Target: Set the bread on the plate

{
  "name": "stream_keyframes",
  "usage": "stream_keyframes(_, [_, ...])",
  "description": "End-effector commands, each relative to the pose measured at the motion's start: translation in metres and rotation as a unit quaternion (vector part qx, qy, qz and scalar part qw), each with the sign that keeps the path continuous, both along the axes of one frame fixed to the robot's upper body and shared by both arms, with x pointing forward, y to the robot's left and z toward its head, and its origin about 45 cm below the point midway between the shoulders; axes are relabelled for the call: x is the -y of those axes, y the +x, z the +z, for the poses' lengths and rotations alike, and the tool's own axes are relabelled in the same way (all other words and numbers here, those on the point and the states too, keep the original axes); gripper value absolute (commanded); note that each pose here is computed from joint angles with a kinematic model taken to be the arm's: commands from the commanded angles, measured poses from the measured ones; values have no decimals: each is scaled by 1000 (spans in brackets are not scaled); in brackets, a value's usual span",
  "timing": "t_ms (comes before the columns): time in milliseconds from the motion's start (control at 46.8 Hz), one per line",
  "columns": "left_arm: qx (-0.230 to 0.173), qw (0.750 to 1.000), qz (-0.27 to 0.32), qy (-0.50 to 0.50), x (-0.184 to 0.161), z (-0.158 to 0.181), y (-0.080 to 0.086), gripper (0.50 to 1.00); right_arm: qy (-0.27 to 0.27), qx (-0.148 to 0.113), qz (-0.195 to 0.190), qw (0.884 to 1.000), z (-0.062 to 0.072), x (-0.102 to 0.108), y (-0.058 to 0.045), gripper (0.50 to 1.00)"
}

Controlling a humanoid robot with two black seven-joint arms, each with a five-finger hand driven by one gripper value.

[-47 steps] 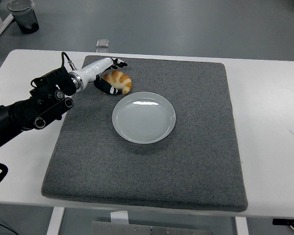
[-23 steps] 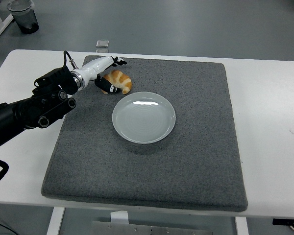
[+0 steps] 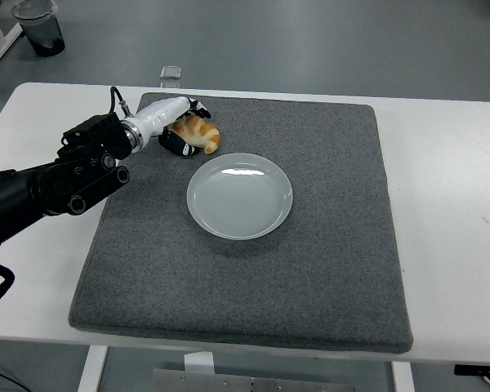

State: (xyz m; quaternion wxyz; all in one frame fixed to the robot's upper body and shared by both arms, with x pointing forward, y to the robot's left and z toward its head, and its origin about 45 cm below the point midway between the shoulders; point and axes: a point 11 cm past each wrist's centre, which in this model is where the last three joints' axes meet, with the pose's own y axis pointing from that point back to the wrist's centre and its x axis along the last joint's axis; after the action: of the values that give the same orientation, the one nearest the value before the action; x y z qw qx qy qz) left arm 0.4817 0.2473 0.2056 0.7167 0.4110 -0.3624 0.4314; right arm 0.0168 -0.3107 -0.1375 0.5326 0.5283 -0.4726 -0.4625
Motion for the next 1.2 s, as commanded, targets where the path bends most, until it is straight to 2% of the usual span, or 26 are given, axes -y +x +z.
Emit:
stream_keyframes(0, [0,1000,-5,7,2,-1,0,724,0,0,0,1000,0,0,0,932])
stream_keyframes(64, [0,1000,-7,12,1,-1,0,675,0,0,1,1000,0,0,0,932])
stream_keyframes(235, [0,1000,-13,28,1,-2,0,641,0,0,1,1000,0,0,0,932])
stream_keyframes(534, [1,999,-20,44,0,-5,-1,608,-1,-1,0,1000,0,0,-1,930])
stream_keyframes(641, [8,999,-21,48,-1,-4,0,549,0,-1,0,1000,0,0,-1,932])
stream_keyframes(684, [8,998,-23,51,-1,-5,0,500,0,0,0,1000,0,0,0,932])
stream_keyframes(1175, [23,997,-32,71,1,1,3,500,0,-1,0,1000,0,0,-1,932])
